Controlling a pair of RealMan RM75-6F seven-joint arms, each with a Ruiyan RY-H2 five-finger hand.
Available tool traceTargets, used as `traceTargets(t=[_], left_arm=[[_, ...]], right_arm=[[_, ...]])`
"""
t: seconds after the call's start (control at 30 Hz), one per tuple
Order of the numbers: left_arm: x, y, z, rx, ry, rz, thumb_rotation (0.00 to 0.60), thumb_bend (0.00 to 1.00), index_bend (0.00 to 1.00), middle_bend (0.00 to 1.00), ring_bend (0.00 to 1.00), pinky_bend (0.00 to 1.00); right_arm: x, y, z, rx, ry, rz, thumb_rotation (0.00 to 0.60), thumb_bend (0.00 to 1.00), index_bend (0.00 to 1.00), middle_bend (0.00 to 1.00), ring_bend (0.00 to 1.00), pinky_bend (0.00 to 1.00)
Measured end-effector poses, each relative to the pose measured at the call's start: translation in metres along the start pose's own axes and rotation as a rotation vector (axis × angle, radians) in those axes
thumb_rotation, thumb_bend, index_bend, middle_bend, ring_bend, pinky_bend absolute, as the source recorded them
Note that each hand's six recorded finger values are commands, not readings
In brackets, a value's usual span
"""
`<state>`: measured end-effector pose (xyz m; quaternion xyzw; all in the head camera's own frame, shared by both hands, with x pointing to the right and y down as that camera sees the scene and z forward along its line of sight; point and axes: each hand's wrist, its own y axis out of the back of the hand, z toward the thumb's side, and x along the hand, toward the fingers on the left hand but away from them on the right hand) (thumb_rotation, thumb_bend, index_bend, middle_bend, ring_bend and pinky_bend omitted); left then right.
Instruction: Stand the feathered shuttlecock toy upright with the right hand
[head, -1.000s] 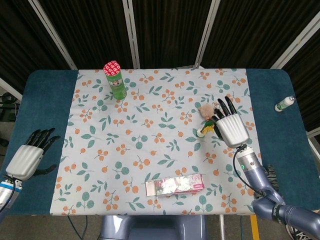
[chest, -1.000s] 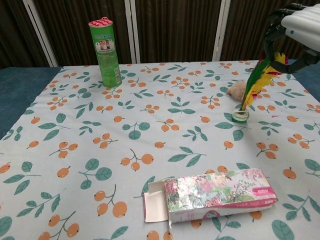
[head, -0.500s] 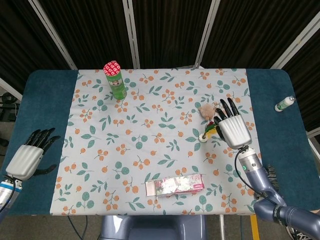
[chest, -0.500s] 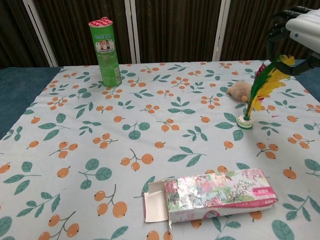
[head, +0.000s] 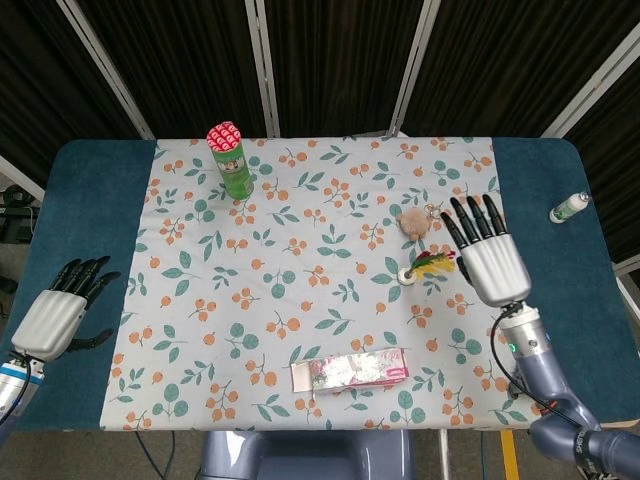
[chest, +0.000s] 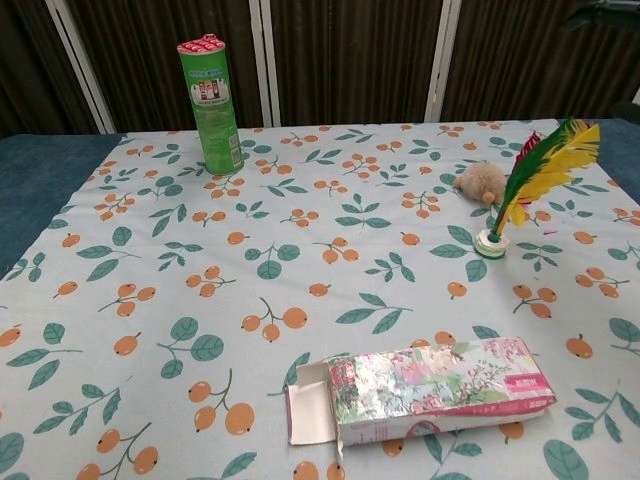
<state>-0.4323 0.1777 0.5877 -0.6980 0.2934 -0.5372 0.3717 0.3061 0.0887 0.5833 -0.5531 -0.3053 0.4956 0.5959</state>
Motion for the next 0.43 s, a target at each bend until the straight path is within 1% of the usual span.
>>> traceTargets(t=[0.13,0.23,0.33,0.43], left_arm=[[0.0,0.0,0.0,0.002,0.0,0.001,0.575,0.25,0.14,0.0,0.0,0.0],[0.0,0.0,0.0,0.005,0.002,0.003,0.574,0.25,0.14,0.0,0.0,0.0],[0.0,0.0,0.0,0.006,0.003,0.004,0.572,0.25,0.14,0.0,0.0,0.0],[0.0,0.0,0.001,0.009,0.001,0.005,0.574,0.25,0.14,0.0,0.0,0.0]], right_arm=[[0.028,0.007,-0.022,-0.035,-0.066,-0.018,0.6,0.25,0.12,0.01,0.0,0.0],[0.052,0.006,-0.036,-0.074,-0.116,-0.008,0.6,0.22,0.09,0.0,0.0,0.0],[0.08,-0.003,-0.048,-0.122,-0.161,0.028,0.6,0.18,0.04,0.0,0.0,0.0],[0.102,-0.015,-0.057,-0.151,-0.195,0.082,0.6,0.17,0.02,0.0,0.0,0.0]])
